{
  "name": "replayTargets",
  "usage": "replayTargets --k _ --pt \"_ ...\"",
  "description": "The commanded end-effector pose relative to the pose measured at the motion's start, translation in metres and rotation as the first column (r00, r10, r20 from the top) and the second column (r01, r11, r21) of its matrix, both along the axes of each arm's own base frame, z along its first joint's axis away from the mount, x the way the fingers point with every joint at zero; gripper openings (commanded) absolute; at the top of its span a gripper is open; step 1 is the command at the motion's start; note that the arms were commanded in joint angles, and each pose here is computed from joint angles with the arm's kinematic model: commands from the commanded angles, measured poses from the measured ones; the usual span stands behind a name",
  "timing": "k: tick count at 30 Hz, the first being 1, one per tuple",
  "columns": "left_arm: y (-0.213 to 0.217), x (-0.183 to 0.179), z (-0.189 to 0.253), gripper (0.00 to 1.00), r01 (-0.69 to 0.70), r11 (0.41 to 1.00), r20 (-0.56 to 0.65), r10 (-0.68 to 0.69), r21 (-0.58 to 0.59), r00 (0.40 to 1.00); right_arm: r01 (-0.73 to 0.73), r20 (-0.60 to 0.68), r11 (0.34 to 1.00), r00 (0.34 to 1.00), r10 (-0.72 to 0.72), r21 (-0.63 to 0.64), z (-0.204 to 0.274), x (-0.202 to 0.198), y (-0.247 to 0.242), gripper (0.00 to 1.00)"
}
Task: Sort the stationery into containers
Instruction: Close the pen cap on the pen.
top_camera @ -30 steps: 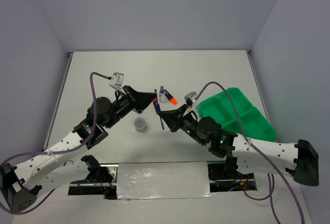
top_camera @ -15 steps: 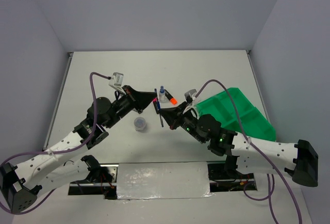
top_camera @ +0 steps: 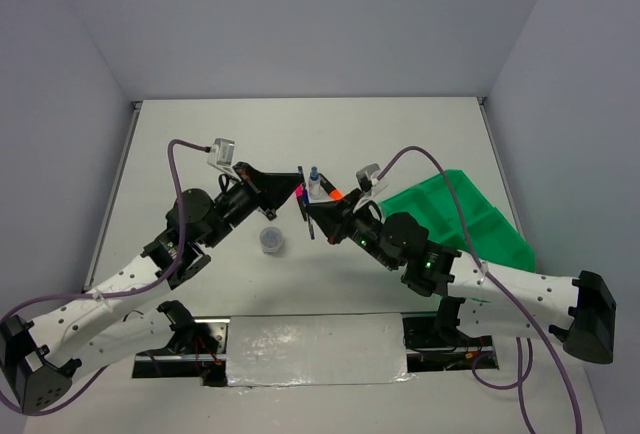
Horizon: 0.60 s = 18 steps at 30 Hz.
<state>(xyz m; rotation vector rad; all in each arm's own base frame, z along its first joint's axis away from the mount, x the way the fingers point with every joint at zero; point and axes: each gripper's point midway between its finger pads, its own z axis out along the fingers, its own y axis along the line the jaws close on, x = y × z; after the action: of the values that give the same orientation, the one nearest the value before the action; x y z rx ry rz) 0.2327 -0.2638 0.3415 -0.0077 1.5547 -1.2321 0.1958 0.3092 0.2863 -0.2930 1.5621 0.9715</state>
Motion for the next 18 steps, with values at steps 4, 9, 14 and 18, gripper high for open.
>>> replayTargets --k 4,9,14,18 --pt "-0.007 -0.014 -0.001 0.00 0.069 0.997 0.045 -0.071 0.029 0.996 0.044 0.080 0.990 0.995 -0.055 0.135 0.066 0.013 -0.012 0.00" --pt "-0.010 -0.014 -0.001 0.00 0.074 0.995 0.074 -0.079 0.068 0.994 0.005 0.081 0.991 0.997 -0.016 0.136 0.070 0.008 -0.006 0.00" --pt "-0.012 -0.017 0.000 0.00 0.095 0.992 0.091 -0.102 0.079 0.991 0.036 0.094 0.991 0.994 -0.048 0.128 0.067 0.012 -0.012 0.00" --pt "-0.019 -0.023 0.001 0.00 0.142 0.986 0.100 -0.151 0.089 0.983 0.038 0.143 0.990 0.988 -0.058 0.136 0.071 0.014 -0.014 0.00"
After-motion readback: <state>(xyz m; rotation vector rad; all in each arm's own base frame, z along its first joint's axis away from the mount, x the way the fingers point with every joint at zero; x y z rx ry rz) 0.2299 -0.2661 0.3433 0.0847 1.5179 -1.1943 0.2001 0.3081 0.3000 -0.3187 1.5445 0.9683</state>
